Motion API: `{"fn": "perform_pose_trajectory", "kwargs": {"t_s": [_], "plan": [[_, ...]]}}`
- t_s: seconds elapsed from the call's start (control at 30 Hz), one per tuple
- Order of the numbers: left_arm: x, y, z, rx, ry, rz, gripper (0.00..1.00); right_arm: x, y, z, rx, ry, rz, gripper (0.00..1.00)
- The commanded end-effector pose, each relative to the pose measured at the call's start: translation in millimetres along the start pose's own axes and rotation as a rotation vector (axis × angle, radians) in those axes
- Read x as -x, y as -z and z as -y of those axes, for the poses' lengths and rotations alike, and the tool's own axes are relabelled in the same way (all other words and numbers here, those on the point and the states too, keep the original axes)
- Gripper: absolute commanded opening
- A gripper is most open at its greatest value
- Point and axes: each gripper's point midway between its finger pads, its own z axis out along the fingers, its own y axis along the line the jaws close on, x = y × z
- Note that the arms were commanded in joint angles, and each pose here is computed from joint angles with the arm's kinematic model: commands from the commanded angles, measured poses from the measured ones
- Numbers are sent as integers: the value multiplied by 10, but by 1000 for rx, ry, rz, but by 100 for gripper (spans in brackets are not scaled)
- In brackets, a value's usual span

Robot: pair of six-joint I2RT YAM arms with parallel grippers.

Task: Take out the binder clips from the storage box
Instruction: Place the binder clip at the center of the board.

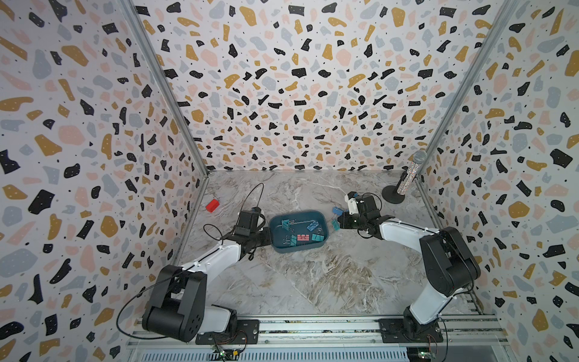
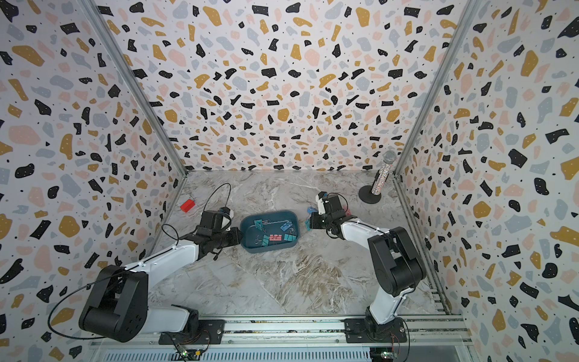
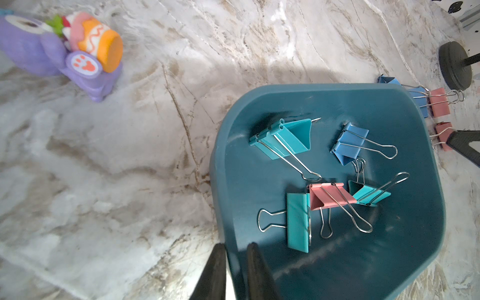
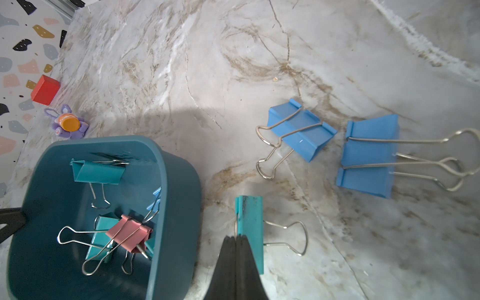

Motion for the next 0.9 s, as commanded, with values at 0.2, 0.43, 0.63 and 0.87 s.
{"fn": "perform_pose_trajectory", "kwargs": {"t_s": [0.2,0.43,0.63,0.87], "plan": [[31,35,30,-15,-9,25,19,3,-47,36,-1,-7,7,0],[28,36,25,-13,-10,25,19,-48,-90,66,-1,-16,-5,0],[27,41,26,-13,-10,25,19,-81,-120,95,3,-24,-15,0],[29,36,25,-13,-11,23,20,-153,-129,145,0,-30,-27,3]]}}
